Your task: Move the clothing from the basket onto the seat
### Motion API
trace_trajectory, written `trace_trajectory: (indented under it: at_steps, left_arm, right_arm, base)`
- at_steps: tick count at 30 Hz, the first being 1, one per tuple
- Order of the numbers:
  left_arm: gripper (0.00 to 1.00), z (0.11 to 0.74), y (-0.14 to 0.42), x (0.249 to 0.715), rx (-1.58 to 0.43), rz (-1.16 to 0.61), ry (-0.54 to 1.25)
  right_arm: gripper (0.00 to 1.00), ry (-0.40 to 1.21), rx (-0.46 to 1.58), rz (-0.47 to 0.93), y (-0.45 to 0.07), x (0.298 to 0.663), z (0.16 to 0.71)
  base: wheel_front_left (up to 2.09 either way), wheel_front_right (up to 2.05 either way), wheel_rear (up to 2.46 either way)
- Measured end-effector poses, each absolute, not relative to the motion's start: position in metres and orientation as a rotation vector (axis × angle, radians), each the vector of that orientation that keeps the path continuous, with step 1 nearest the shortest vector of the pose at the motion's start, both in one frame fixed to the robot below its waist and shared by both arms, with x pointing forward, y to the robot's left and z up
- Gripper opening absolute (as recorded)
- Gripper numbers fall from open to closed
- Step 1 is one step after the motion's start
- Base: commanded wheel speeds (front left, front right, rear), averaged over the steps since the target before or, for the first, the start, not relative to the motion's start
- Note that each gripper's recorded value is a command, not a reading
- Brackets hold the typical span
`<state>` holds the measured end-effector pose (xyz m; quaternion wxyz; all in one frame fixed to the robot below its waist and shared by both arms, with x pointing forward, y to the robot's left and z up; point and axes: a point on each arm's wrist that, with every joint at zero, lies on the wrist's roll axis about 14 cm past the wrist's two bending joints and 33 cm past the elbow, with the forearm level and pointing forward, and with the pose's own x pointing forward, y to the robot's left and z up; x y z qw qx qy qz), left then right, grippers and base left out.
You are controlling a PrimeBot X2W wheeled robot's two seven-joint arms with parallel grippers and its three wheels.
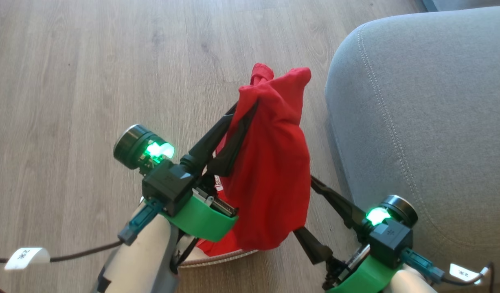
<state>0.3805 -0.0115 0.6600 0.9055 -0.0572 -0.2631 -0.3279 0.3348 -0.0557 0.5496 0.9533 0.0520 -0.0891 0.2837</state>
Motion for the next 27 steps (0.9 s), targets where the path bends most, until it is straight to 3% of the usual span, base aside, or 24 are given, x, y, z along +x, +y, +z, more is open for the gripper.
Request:
trace_trajectory:
  at_steps: [27]
  left_arm:
    - [0.0, 0.655, 0.002, 0.392, -0.102, -0.629, -0.528]
  right_arm:
    - [1.0, -0.15, 0.136, 0.73, -0.033, 0.319, 0.55]
  base:
    - [0.0, 0.0, 0.0]
